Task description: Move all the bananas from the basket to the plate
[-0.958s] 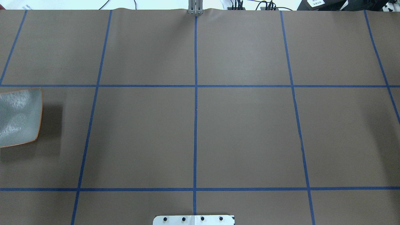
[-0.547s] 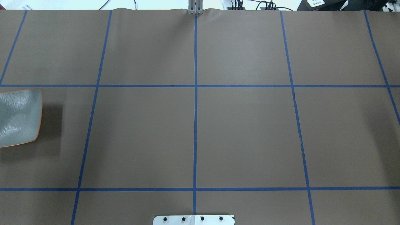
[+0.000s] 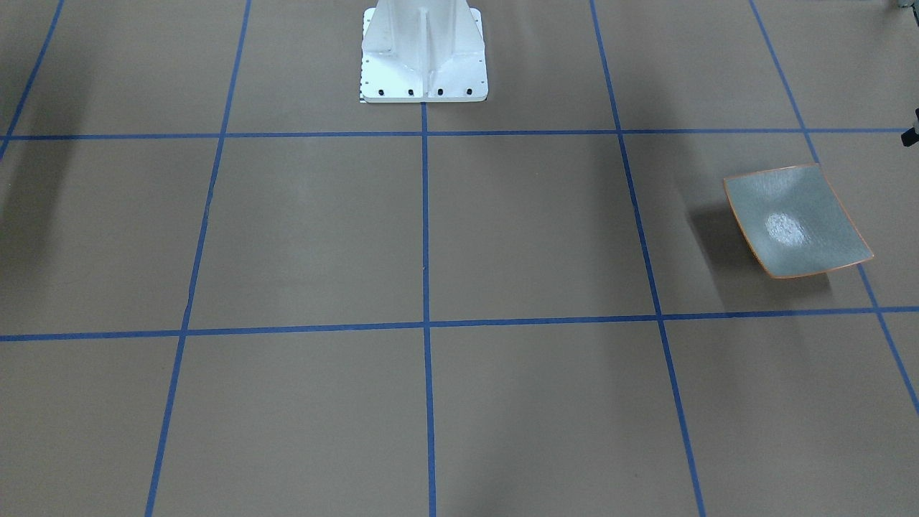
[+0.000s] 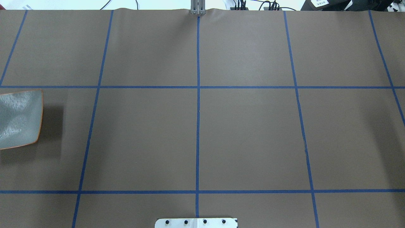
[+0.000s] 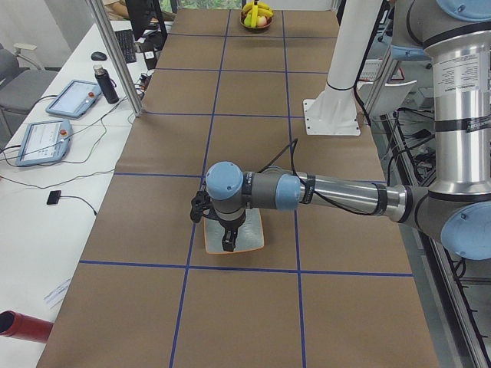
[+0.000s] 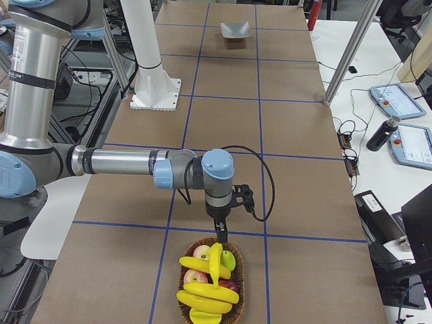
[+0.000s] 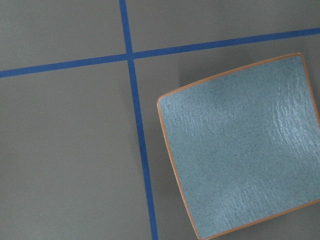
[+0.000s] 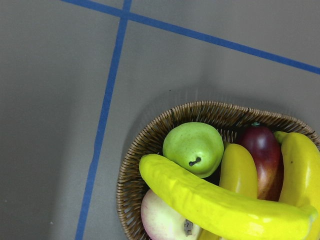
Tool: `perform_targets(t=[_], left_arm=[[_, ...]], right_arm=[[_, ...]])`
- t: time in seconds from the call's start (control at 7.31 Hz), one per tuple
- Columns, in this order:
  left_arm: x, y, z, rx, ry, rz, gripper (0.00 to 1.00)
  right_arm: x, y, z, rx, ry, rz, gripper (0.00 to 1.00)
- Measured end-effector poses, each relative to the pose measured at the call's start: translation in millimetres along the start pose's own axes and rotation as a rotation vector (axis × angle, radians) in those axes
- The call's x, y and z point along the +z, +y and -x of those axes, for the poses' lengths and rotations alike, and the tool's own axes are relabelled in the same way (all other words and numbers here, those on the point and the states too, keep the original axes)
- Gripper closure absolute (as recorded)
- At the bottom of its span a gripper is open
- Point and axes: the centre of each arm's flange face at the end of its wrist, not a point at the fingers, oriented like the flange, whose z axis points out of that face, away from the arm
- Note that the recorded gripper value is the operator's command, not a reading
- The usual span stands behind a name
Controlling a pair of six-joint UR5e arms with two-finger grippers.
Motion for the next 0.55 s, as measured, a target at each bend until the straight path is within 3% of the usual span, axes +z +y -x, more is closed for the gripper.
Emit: perform_targets(t=[0.27,0.55], left_arm=[[-0.5,-2.2,-5.0,0.001,0.046,-0.009,0.0],[2.8,-2.2,-0.6,-0.011,0.05,-0.003,0.0]], right_arm=[[-7.6,-11.1,4.0,-0.047,0.004,-0.071,0.0],[0.4,8.0,5.5,-0.098,-0.02,-0.137,0.03]])
